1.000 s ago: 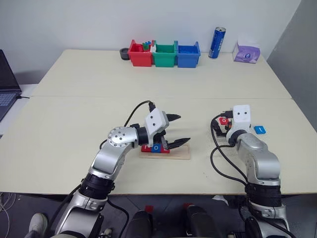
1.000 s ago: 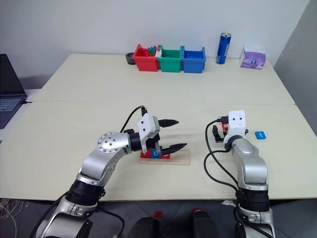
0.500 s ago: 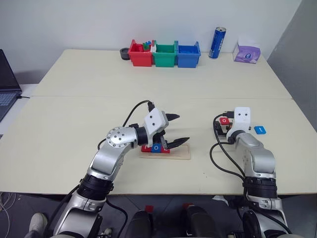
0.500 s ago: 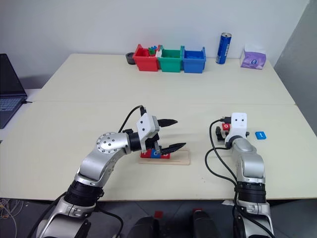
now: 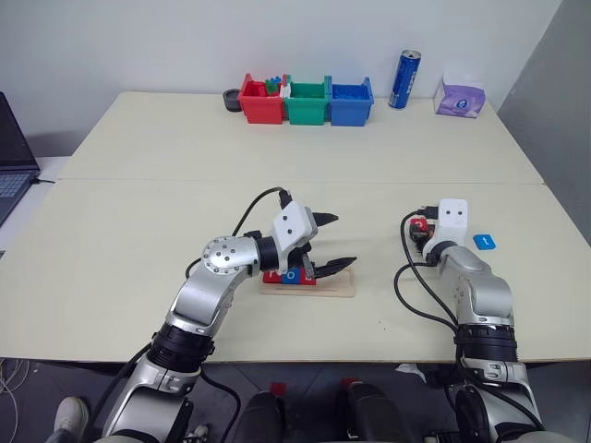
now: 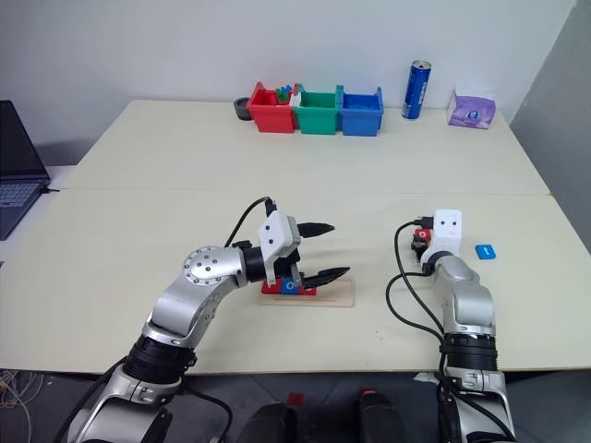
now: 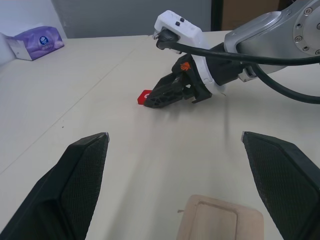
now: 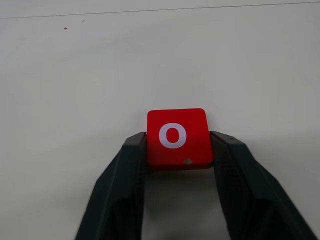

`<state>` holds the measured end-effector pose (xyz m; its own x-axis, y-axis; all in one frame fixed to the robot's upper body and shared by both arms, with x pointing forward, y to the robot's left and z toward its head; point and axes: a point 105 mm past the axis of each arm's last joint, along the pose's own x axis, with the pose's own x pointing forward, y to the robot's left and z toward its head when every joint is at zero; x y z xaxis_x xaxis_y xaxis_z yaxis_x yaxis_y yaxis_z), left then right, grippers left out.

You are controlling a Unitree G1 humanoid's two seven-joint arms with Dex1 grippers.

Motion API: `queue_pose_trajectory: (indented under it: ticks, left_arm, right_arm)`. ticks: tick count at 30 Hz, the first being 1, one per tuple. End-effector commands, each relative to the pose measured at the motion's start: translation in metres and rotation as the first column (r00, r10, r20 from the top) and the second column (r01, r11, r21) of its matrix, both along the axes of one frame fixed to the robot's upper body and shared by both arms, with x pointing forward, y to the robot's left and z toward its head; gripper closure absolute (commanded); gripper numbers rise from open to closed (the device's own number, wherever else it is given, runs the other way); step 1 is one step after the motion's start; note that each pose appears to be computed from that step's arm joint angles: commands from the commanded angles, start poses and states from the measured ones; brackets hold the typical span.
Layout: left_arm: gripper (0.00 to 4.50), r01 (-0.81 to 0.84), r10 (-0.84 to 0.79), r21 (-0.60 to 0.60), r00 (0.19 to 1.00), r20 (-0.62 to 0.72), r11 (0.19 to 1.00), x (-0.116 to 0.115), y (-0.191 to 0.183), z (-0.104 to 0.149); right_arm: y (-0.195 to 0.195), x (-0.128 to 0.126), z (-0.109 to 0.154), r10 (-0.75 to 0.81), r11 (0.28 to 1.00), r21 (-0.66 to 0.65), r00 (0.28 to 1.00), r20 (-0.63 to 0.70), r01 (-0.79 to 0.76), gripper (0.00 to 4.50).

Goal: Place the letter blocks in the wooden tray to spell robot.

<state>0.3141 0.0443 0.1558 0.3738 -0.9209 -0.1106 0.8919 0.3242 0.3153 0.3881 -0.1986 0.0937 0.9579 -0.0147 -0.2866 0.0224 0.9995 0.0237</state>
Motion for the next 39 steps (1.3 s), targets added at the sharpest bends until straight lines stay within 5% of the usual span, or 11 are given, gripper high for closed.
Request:
queue_pose_trajectory:
  ticks: [1,7,16,24,33,39]
  left_arm:
    - [0.0,0.036,-0.036,-0.012,0.999,0.04,0.999,-0.004,-0.006,0.01]
    - [0.0,0.045,-0.045,-0.006,0.998,0.037,0.999,-0.007,-0.005,0.009]
    - [0.0,0.138,-0.135,0.067,0.99,-0.043,0.988,-0.035,0.012,-0.011]
    - [0.0,0.144,-0.139,0.082,0.988,-0.059,0.986,-0.038,0.014,-0.016]
    - [0.0,0.137,-0.133,0.082,0.99,-0.052,0.987,-0.034,0.014,-0.014]
    - [0.0,0.14,-0.136,0.078,0.989,-0.056,0.987,-0.032,0.015,-0.014]
  right_arm:
    - [0.0,0.001,0.008,0.009,1.0,-0.001,0.999,0.036,-0.009,3.05]
    - [0.008,-0.01,0.003,0.03,0.999,-0.013,1.0,0.0,-0.03,3.05]
    - [0.057,-0.102,-0.014,0.197,0.98,0.035,0.955,-0.223,-0.194,3.05]
    - [0.082,-0.128,-0.011,0.291,0.957,0.091,0.911,-0.293,-0.277,3.05]
    - [0.079,-0.12,0.005,0.345,0.939,0.076,0.911,-0.226,-0.337,0.02]
    - [0.061,-0.102,0.059,0.568,0.816,-0.096,0.822,-0.039,-0.569,0.02]
